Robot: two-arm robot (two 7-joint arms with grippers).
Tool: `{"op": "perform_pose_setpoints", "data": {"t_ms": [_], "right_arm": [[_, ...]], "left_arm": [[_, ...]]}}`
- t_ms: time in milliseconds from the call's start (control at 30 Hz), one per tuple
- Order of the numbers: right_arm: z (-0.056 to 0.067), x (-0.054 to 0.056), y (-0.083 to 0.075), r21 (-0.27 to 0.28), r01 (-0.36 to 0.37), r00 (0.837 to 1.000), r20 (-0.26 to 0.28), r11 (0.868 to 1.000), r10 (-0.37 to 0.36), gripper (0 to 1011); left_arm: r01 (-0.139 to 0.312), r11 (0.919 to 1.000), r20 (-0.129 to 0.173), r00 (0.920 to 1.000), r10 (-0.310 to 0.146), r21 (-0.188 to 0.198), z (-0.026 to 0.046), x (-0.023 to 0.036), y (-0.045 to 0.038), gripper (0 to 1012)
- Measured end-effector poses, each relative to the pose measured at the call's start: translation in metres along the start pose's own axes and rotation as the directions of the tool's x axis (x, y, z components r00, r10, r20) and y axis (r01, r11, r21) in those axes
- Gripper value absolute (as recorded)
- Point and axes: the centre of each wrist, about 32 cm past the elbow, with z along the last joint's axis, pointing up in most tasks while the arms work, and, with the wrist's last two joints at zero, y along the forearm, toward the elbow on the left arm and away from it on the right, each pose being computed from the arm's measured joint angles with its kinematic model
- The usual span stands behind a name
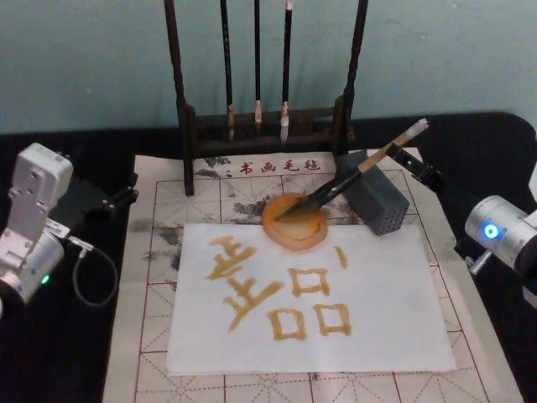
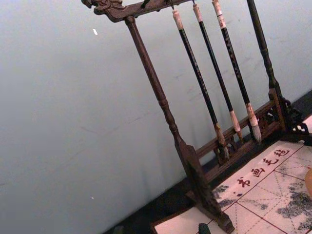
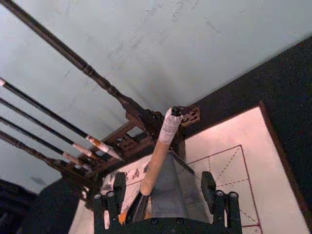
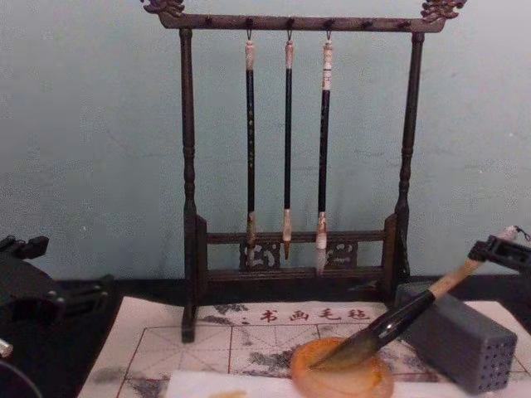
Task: Pick up the brush from the inkstone, write on the paper, then place the brush back to its original position.
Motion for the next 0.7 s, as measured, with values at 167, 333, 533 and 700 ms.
{"op": "perform_pose_setpoints", "data": {"t_ms": [167,333,533,700], "right_arm": [[0.0,-0.002,0.007,0.001,0.005,0.999,-0.044,1.0,-0.005,1002],[0.0,-0.004,0.014,-0.004,0.005,0.997,-0.072,1.0,-0.005,1002],[0.0,-0.006,0.023,-0.006,0.003,0.996,-0.094,1.0,-0.004,1002],[0.0,-0.007,0.029,-0.003,0.003,0.995,-0.104,1.0,-0.003,1002]], "left_arm": [[0.0,1.0,0.0,1.0,0.0,0.0,0.0,0.0,0.0,1001],[0.0,1.0,0.0,1.0,0.0,0.0,0.0,0.0,0.0,1001],[0.0,1.0,0.0,1.0,0.0,0.0,0.0,0.0,0.0,1001],[0.0,1.0,0.0,1.0,0.0,0.0,0.0,0.0,0.0,1001]]}}
